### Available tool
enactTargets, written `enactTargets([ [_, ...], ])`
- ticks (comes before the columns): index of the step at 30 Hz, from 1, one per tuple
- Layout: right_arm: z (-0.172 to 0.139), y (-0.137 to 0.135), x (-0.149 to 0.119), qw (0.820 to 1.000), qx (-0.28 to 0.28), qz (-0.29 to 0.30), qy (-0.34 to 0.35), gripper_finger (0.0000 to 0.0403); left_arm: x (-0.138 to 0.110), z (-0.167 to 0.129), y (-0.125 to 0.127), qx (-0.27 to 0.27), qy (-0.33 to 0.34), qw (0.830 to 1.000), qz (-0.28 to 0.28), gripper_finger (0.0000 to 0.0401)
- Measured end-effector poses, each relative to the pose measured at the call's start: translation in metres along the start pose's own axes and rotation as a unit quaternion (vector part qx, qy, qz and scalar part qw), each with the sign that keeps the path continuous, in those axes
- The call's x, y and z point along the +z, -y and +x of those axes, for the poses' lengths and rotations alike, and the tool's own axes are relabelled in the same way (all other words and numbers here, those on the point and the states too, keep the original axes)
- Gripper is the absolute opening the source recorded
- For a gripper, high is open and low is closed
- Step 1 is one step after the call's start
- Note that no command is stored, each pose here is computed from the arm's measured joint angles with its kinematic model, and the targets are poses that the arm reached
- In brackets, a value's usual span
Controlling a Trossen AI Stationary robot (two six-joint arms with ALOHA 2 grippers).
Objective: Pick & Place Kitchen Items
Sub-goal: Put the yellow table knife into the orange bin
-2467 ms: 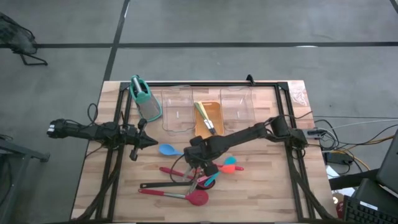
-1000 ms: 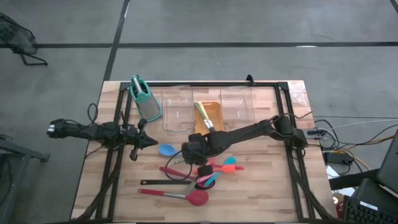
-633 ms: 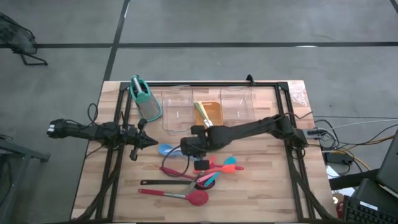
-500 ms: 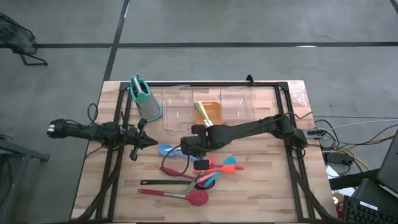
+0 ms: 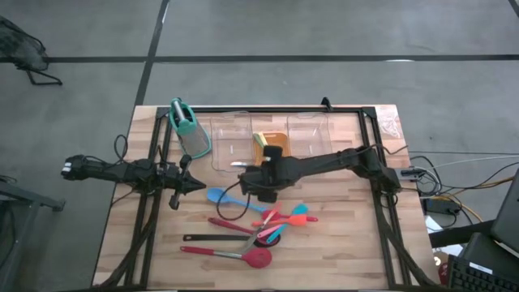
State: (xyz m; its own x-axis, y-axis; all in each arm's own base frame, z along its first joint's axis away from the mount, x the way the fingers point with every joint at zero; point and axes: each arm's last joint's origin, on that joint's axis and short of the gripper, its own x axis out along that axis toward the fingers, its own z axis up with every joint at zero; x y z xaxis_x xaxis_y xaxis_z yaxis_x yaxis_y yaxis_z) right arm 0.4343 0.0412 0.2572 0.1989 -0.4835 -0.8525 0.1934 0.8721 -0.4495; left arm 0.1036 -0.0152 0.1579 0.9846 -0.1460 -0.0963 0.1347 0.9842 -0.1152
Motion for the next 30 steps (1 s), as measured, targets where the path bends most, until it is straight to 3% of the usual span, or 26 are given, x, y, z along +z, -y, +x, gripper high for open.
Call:
enactTargets([
  [6, 0.012, 0.027, -0.002, 0.991, -0.08, 0.103, -0.021, 0.005, 0.0, 0.0, 0.0, 0.0, 0.0, 1.0, 0.0, 0.0012],
  [13, 0.034, 0.059, 0.001, 0.971, -0.081, 0.22, -0.037, 0.0041, 0.0, 0.0, 0.0, 0.0, 0.0, 1.0, 0.0, 0.0012],
  [17, 0.051, 0.071, 0.002, 0.963, -0.081, 0.255, -0.04, 0.005, 0.0, 0.0, 0.0, 0.0, 0.0, 1.0, 0.0, 0.0012],
  [21, 0.068, 0.079, 0.003, 0.954, -0.019, 0.295, -0.053, 0.0057, 0.0, 0.0, 0.0, 0.0, 0.0, 1.0, 0.0, 0.0012],
  [30, 0.09, 0.071, -0.009, 0.95, -0.004, 0.299, -0.083, 0.0054, 0.0, 0.0, 0.0, 0.0, 0.0, 1.0, 0.0, 0.0012],
])
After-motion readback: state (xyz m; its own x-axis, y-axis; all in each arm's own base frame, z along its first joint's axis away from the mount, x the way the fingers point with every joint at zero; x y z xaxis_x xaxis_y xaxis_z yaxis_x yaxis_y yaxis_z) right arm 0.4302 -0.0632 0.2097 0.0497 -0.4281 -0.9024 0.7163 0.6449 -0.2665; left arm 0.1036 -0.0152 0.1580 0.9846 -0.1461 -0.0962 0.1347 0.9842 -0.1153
